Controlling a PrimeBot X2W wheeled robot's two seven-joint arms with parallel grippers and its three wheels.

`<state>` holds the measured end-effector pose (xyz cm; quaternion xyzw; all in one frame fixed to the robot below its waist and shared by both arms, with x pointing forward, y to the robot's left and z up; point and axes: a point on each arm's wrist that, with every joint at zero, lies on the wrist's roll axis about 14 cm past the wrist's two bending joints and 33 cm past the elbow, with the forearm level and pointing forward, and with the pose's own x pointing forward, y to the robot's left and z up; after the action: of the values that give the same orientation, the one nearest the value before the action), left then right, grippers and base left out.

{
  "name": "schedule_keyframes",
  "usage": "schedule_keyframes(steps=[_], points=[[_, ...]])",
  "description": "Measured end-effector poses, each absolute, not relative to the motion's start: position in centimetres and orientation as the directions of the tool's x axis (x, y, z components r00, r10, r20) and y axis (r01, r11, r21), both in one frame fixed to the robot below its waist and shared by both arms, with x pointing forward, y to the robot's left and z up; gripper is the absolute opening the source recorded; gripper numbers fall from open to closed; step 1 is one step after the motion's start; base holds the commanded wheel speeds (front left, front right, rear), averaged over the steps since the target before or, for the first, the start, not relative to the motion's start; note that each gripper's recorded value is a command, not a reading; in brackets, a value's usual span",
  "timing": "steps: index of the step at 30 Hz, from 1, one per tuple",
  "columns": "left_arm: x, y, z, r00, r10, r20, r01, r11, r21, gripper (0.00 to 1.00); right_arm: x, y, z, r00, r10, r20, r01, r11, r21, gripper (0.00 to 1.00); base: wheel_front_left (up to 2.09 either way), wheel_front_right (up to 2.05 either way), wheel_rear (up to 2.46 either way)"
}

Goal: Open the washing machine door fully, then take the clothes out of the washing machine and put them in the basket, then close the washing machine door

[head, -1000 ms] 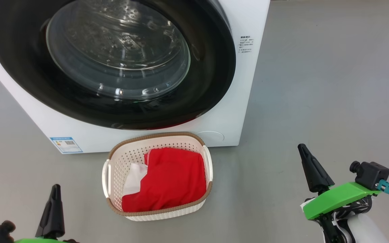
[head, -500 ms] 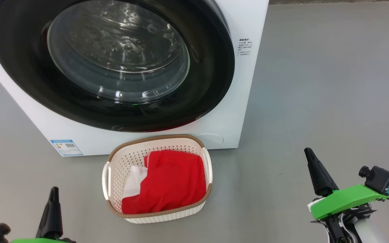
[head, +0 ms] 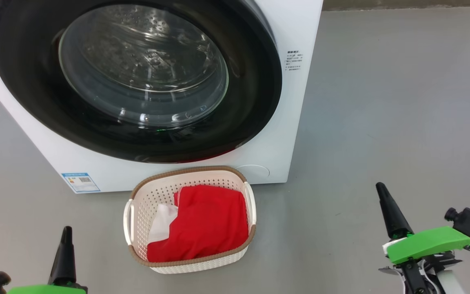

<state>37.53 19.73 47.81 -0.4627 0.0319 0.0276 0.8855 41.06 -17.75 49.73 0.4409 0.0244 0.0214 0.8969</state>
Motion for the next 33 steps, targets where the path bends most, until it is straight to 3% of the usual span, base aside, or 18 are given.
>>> schedule_keyframes(steps=[33], points=[[37.5, 19.3, 47.7, 0.995, 0.001, -0.102, -0.098, 0.278, -0.955, 0.0, 39.8, -19.3, 49.5, 0.999, 0.014, -0.048, 0.041, 0.307, 0.951, 0.0, 0.0, 0.0, 0.0]])
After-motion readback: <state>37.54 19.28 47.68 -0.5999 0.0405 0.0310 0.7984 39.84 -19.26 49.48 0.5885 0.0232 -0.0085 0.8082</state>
